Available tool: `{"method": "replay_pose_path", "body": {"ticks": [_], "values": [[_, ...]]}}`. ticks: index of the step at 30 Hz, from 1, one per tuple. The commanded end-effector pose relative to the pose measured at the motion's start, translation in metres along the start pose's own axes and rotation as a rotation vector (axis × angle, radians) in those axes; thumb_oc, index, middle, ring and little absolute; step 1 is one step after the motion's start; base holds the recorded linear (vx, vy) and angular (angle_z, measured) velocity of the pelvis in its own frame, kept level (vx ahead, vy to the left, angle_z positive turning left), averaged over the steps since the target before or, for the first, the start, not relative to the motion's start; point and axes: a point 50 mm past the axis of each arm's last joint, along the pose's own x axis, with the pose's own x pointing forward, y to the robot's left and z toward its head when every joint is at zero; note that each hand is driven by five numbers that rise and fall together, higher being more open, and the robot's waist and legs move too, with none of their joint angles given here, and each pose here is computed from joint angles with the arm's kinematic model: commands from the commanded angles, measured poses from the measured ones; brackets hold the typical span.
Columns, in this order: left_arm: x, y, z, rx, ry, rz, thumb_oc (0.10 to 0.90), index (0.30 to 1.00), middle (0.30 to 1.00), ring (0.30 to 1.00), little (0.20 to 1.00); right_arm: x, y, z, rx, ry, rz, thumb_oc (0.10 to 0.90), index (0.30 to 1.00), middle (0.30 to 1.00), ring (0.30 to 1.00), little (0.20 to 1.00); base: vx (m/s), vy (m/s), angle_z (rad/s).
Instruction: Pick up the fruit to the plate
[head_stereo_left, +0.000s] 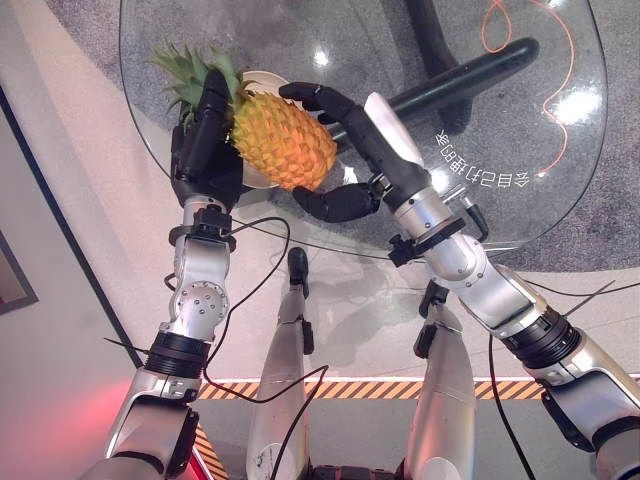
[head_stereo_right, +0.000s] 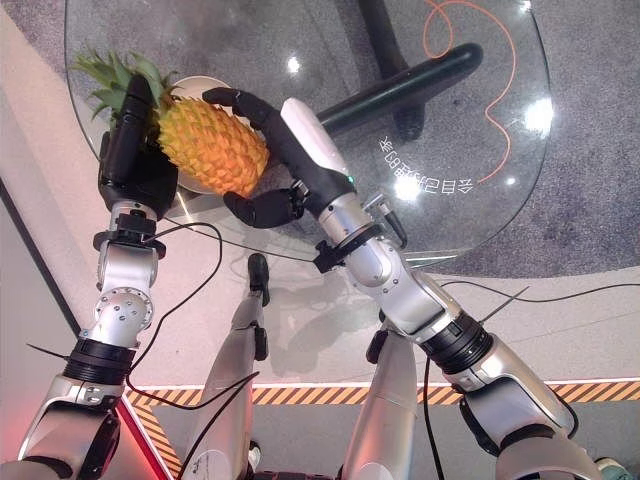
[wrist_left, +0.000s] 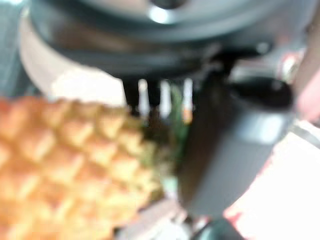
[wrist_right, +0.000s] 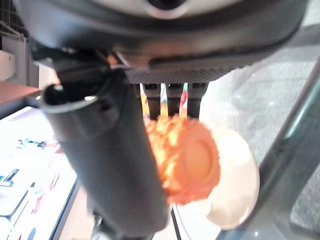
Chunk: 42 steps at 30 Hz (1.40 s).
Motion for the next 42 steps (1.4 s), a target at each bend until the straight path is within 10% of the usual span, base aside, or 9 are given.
{"method": "replay_pose_path", "body": {"ticks": [1,42], "values": [[0.004,-0.087,0.011,-0.015,-0.085,-0.440,0.100,0.300,0.300,0.300,0.200,0.020,-0.026,0.071,0.036,-0.372,-0.150,0.800,0.900,0.900,0.900,0.900,0.00,0.000,0.00],[-0.002,-0.076,0.050,0.113,-0.457,-0.206,0.100,0.300,0.300,0.300,0.200,0.011,-0.046,0.066,0.247,-0.345,-0.375,0.800,0.900,0.900,0.900,0.900,0.00,0.000,0.00]]}}
